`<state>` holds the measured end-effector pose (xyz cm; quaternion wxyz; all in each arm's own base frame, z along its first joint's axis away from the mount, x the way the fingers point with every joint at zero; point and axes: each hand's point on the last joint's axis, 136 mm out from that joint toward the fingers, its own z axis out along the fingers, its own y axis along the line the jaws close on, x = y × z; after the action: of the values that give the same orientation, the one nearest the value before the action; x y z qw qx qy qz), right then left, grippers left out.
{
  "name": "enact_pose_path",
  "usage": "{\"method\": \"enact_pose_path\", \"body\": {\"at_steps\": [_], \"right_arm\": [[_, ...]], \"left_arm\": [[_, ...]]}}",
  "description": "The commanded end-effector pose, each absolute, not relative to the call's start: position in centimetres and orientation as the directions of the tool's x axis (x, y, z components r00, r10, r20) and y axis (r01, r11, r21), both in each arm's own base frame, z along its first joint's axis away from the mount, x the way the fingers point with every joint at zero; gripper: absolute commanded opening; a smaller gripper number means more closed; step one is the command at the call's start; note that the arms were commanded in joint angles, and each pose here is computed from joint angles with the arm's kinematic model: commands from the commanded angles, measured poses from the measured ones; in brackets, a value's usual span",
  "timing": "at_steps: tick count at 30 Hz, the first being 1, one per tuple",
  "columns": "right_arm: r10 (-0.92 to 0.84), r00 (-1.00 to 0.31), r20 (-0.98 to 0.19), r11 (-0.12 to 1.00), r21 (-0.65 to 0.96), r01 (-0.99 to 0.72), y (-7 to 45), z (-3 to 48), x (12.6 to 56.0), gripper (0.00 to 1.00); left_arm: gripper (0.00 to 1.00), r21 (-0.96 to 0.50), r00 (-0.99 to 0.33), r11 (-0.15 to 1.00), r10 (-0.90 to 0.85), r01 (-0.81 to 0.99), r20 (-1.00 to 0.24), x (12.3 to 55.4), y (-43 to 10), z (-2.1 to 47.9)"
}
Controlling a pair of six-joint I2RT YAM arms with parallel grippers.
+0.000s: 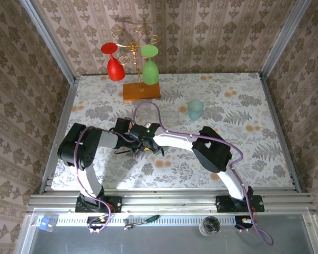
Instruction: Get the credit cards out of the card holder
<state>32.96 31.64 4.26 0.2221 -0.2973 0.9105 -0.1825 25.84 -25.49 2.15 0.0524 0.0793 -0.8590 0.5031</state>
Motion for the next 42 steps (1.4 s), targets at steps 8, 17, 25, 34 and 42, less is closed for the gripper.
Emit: {"method": "enact_pose_path", "body": {"at_steps": [8, 17, 25, 34, 42], "right_arm": [[-0.703, -0.631, -0.33, 0.628, -0.703, -0.332, 27.4, 7.7, 37.1, 0.0], [-0.646, -0.657, -0.388, 0.685, -0.675, -0.275, 25.3, 8.9, 37.6, 0.0], [-0.563, -0.701, -0.437, 0.774, -0.576, -0.263, 24.2, 9.8, 37.4, 0.0], [-0.28, -0.881, -0.382, 0.958, -0.053, -0.281, 25.4, 8.6, 34.8, 0.0], [-0.254, -0.923, -0.289, 0.92, 0.222, -0.322, 28.7, 8.8, 32.7, 0.29]], "left_arm": [[0.0, -0.514, -0.875, 0.727, -0.257, -0.456, 0.411, 19.0, -19.7, -8.3], [0.0, -0.503, -0.863, 0.724, -0.261, -0.471, 0.432, 18.6, -19.5, -8.9], [0.0, -0.507, -0.864, 0.721, -0.264, -0.472, 0.43, 18.6, -19.6, -8.8], [0.0, -0.537, -0.923, 0.759, -0.228, -0.369, 0.312, 20.5, -19.9, -6.0], [0.02, -0.576, -0.965, 0.775, -0.189, -0.26, 0.18, 23.7, -21.0, -1.7]]}}
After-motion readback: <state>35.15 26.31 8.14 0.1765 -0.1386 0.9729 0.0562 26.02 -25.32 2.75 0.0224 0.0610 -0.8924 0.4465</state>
